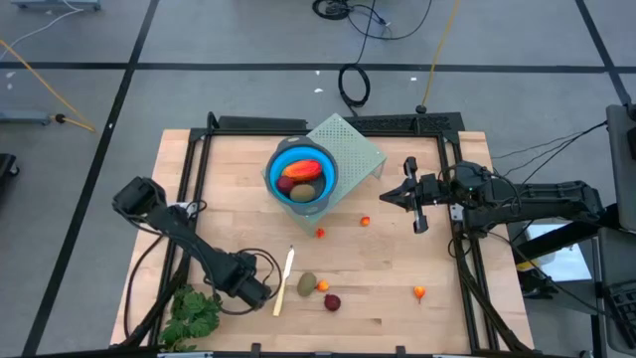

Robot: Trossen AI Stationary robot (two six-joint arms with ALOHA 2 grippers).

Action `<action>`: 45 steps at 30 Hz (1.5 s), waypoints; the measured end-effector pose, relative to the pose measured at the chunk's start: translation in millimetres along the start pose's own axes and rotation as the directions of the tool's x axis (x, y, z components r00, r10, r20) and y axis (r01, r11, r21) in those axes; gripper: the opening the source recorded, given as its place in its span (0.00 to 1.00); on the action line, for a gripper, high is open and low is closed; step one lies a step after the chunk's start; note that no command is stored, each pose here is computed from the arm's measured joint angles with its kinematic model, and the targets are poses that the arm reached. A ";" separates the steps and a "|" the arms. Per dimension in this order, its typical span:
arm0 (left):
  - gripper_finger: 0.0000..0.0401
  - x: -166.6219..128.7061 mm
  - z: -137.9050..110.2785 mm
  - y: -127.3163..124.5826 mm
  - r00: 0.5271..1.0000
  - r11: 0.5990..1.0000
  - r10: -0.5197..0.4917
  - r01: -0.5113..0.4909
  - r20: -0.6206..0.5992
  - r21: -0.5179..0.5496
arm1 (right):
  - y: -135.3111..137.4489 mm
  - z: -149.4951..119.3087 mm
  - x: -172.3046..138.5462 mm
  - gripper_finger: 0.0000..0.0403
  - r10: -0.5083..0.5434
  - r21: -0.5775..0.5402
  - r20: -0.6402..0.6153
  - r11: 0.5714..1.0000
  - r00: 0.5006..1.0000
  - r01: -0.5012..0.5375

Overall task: Pick & Place Fruit
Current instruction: Put the peach into the blue strainer bowl

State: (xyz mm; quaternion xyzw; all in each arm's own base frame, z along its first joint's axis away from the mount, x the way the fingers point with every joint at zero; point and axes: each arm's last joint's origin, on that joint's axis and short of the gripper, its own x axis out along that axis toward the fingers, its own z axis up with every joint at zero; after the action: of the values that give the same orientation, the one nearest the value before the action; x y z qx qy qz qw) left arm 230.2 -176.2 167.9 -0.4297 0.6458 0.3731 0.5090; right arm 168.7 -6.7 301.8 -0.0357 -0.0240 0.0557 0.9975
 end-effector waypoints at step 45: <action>0.25 24.1 6.2 -16.3 1.000 0.991 -0.008 0.008 -0.002 0.134 | 0.2 -4.0 -0.1 0.01 0.003 0.006 -0.041 1.000 0.999 -0.002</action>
State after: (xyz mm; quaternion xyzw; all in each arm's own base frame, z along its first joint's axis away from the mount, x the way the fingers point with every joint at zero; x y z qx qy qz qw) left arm 244.7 -180.5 142.3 -0.3974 0.6682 0.3265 0.5377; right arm 168.8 -6.8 297.8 -0.0338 -0.0031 0.0562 0.9978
